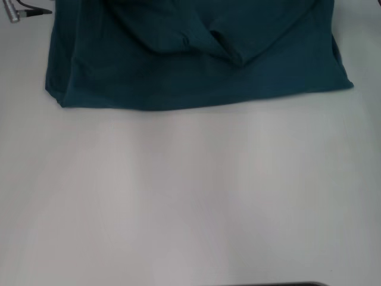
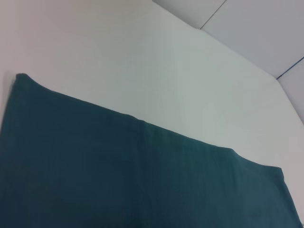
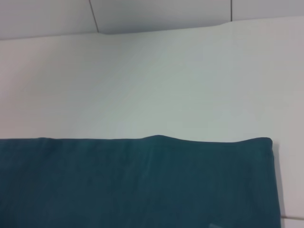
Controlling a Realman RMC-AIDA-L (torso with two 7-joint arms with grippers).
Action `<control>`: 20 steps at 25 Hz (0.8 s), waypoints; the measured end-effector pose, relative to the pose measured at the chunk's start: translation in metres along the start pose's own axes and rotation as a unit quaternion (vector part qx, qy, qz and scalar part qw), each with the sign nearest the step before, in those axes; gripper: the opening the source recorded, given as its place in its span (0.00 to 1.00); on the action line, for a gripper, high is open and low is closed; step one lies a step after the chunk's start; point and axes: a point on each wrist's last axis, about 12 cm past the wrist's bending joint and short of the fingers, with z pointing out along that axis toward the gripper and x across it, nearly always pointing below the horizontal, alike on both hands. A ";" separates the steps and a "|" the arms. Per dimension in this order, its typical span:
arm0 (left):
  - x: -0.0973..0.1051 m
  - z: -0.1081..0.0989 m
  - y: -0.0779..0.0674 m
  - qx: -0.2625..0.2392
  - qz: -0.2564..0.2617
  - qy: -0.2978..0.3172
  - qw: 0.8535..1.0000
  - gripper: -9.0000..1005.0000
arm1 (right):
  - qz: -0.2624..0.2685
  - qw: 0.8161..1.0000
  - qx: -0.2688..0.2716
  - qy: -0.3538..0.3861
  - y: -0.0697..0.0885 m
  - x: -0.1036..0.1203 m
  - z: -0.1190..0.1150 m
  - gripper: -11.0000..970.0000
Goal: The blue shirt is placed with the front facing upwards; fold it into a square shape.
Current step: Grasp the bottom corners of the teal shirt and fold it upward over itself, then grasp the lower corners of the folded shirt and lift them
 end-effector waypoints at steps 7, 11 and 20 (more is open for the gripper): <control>0.004 0.000 0.001 0.001 0.002 0.010 1.000 0.12 | 0.004 1.000 -0.001 0.022 -0.005 0.011 0.000 0.03; 0.008 0.004 0.001 -0.003 0.005 0.021 1.000 0.18 | 0.005 0.999 0.011 0.047 -0.016 0.020 -0.002 0.12; 0.012 -0.004 0.012 -0.002 -0.024 0.023 0.999 0.46 | 0.037 0.994 0.009 0.100 -0.026 0.018 -0.011 0.45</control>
